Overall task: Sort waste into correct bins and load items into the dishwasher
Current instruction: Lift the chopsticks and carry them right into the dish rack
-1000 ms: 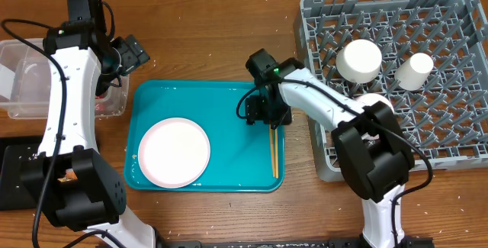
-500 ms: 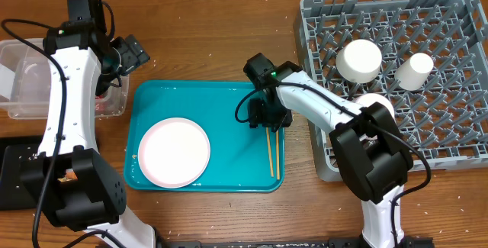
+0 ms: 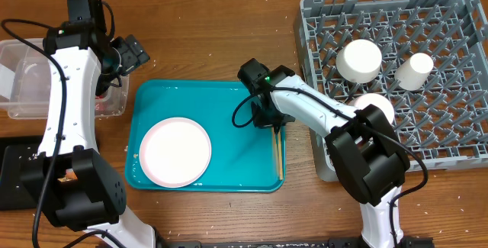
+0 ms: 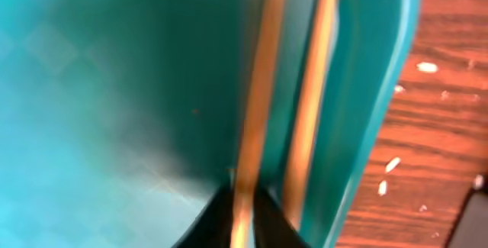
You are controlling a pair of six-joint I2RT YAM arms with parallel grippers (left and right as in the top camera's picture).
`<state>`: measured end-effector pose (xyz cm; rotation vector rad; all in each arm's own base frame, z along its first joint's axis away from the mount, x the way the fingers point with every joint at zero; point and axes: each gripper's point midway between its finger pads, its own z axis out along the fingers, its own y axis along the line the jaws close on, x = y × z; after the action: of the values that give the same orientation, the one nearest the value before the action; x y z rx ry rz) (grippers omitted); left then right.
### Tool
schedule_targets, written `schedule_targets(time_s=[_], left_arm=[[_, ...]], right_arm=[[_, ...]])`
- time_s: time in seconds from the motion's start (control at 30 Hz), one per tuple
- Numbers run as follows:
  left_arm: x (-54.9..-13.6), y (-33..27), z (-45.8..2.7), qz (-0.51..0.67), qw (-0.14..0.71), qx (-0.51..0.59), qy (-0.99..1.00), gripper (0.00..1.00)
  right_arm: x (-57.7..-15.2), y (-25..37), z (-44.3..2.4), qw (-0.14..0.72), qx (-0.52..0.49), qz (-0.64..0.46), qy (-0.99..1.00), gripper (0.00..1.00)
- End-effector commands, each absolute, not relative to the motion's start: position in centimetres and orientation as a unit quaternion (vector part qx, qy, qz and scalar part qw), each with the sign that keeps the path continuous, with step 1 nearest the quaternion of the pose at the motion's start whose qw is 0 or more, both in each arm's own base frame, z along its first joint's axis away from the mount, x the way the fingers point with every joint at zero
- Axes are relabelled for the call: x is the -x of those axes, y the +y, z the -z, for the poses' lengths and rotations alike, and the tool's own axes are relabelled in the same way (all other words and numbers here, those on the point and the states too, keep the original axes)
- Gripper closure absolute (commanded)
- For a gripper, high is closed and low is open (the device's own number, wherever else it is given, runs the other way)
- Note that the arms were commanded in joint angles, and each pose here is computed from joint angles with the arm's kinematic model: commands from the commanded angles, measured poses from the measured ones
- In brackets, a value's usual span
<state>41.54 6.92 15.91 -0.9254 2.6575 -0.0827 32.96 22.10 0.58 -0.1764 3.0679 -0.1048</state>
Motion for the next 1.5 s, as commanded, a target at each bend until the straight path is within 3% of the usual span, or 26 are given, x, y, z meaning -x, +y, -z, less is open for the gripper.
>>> schedule_targets(time_s=[0.0,0.27,0.7,0.8,0.93,1.2,1.47], left_arm=[[-41.9,7.3,-16.4,0.024,0.172,0.325,0.93,0.0],[-41.9,7.3,-16.4,0.024,0.172,0.325,0.93,0.0],[-41.9,7.3,-16.4,0.024,0.172,0.325,0.93,0.0],[-41.9,7.3,-16.4,0.024,0.172,0.325,0.93,0.0],[-41.9,7.3,-16.4,0.024,0.172,0.325,0.93,0.0],[-41.9,7.3,-16.4,0.024,0.171,0.325,0.93,0.0],[-41.9,7.3,-16.4,0.024,0.172,0.325,0.93,0.0]], right_arm=[[-32.3,22.2,0.0,0.027,0.053,0.047,0.997,0.96],[-32.7,24.9,-3.1,0.017,0.053,-0.01,0.998,0.96],[-39.0,21.4,-14.9,0.113,0.04,-0.06,0.991,0.96],[-38.6,20.6,-14.6,0.097,0.044,-0.058,0.993,0.87],[-36.6,20.8,-11.8,0.061,0.057,-0.042,0.996,0.82],[-33.1,24.2,-6.6,0.044,0.105,-0.036,0.993,0.44],[-32.7,24.1,-4.9,0.046,0.101,-0.016,0.994,0.4]])
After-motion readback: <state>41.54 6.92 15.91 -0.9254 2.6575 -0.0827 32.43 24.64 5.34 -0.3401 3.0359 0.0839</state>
